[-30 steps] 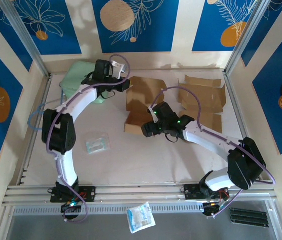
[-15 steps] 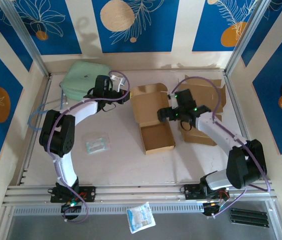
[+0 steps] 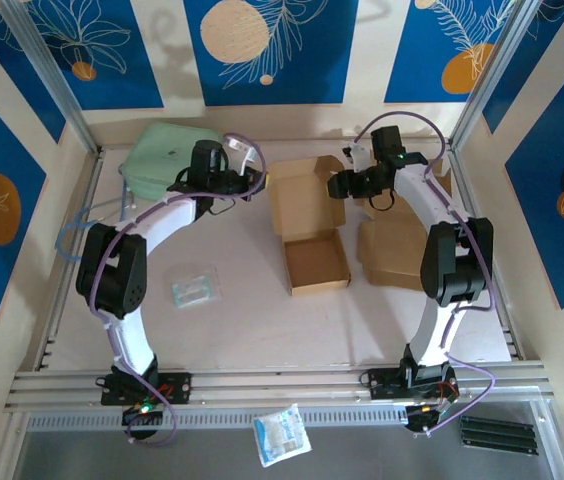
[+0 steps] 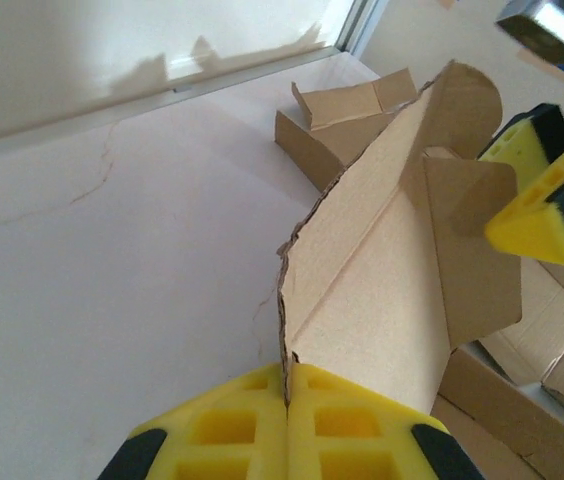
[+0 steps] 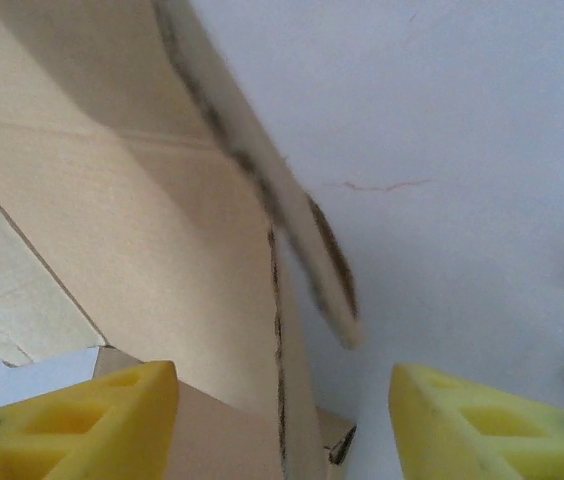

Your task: Fold the paper box

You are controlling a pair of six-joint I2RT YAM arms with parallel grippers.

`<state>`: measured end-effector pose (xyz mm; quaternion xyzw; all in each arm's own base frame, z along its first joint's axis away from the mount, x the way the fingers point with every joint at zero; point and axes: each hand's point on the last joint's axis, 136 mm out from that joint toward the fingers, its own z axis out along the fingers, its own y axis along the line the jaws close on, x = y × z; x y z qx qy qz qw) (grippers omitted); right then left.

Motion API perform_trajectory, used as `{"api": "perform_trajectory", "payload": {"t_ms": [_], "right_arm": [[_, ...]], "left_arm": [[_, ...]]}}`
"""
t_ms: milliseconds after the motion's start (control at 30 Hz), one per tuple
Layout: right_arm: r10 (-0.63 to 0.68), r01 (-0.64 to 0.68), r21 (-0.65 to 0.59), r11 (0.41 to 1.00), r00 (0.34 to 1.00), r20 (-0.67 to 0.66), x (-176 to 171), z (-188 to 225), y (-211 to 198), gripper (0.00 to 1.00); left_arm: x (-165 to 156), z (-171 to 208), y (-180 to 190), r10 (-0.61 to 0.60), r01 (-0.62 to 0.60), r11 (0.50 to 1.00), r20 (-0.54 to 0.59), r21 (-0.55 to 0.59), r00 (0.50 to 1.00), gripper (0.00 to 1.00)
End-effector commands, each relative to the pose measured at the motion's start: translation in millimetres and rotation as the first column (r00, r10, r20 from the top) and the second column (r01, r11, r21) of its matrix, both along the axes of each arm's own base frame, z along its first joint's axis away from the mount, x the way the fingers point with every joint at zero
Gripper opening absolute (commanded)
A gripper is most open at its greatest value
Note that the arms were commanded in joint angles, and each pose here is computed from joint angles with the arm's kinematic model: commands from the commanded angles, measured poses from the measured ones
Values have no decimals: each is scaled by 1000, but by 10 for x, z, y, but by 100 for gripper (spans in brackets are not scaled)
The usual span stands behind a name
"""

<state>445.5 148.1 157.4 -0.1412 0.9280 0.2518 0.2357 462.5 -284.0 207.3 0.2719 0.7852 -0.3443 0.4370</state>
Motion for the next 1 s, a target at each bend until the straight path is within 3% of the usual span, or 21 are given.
{"api": "perform_trajectory", "payload": {"t_ms": [0,100,167,233,300,433,567,667,800,967], "right_arm": [[46,-46,16,999,999,-20,-66,91,7,47],[69,-69,40,997,998,11,-64,136,51,23],[83,-85,49,995,996,46,-68,176,89,7],[91,-95,48,994,992,93,-60,204,121,5],[101,-108,48,993,986,133,-56,208,142,4],[150,-159,22,987,963,224,-64,191,195,3],[192,-191,-29,981,949,251,-72,152,229,3],[199,-188,-67,980,945,261,-53,127,228,3],[202,-175,-118,977,940,274,-18,92,228,4],[211,-165,-180,970,937,279,31,39,253,5]], "left_arm": [[-99,308,-94,-78,76,997,90,26,993,0],[-95,337,-100,-84,80,996,101,37,991,0],[-104,383,-116,-80,77,997,105,32,991,11],[-90,412,-99,-44,42,999,76,26,996,36],[-70,418,-49,8,-8,1000,20,26,1000,53],[-10,336,148,120,-110,986,-81,123,989,70],[-14,216,308,142,-92,965,-192,246,971,78],[-126,123,311,99,-6,954,-295,301,950,81],[-249,110,230,35,88,953,-393,291,919,76],[-311,59,177,29,121,941,-433,316,901,72]]}}
